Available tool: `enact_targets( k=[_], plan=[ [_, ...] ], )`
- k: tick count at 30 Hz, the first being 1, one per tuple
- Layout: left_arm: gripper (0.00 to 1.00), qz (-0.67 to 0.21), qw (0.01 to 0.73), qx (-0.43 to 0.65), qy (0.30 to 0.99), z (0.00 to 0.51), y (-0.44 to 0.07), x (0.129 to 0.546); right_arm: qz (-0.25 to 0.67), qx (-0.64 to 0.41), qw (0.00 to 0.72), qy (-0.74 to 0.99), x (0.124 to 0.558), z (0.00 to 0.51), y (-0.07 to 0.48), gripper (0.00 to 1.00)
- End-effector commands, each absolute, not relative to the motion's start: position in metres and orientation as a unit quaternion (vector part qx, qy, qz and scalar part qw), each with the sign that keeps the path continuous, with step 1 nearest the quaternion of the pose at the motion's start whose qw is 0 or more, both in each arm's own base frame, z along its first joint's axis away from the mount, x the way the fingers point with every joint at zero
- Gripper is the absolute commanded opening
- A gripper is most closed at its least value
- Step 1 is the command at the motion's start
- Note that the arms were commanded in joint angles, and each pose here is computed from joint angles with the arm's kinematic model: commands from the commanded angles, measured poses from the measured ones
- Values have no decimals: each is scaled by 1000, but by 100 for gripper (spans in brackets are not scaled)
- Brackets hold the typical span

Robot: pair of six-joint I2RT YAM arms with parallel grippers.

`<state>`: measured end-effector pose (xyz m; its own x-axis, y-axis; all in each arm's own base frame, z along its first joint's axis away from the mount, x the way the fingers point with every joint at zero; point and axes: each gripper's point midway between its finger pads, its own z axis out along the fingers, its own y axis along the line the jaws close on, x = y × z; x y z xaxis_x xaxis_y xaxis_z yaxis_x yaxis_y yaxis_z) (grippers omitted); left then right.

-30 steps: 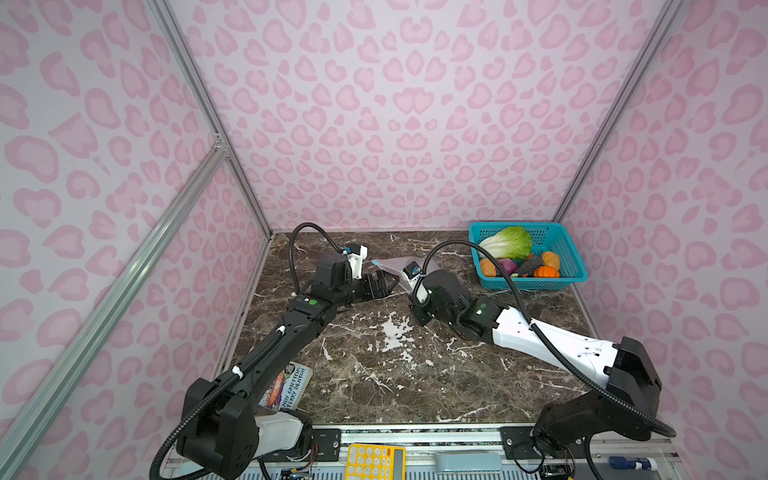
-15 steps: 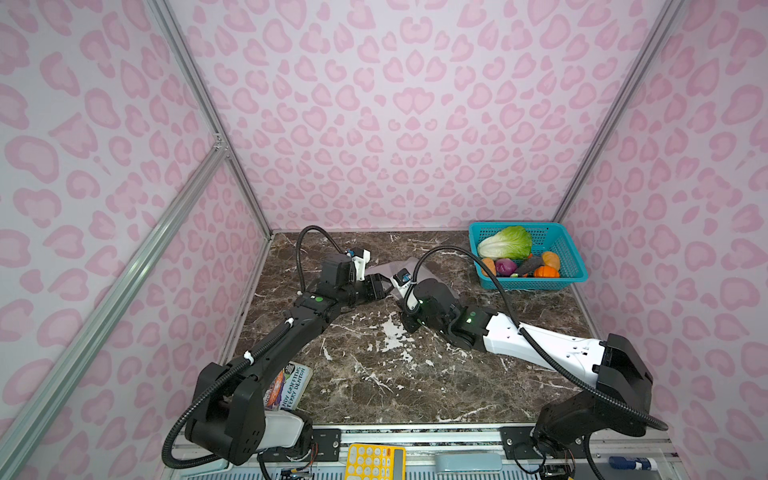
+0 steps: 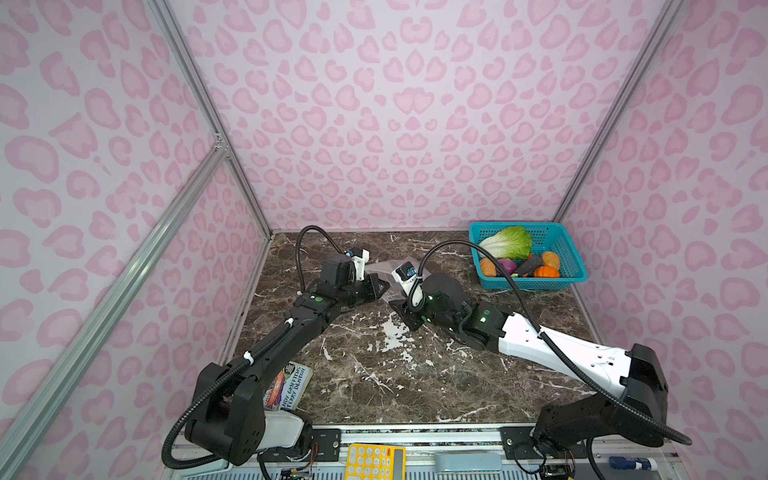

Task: Place the food in the zip-top bag and seal the zipper

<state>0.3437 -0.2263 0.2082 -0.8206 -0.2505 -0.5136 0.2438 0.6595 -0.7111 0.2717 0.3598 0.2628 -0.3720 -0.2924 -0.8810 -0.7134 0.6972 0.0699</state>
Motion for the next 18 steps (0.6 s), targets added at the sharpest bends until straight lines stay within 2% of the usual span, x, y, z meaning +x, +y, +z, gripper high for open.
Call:
enact_targets(
  k=[1,5,9,15,18],
  plan=[
    [4,-410,316,4,856,217,-225,345,209,-305,478,797,273,277,349,51],
    [4,-410,318,5,855,218,-224,344,182,-306,489,796,278,291,341,61],
    [4,-410,318,6,855,219,-225,343,126,-304,477,815,291,279,337,73],
    [3,-411,320,9,854,220,-226,342,49,-303,448,840,312,242,339,73],
    [3,-411,319,9,854,220,-225,342,-13,-299,446,844,329,227,334,68]
  ],
)
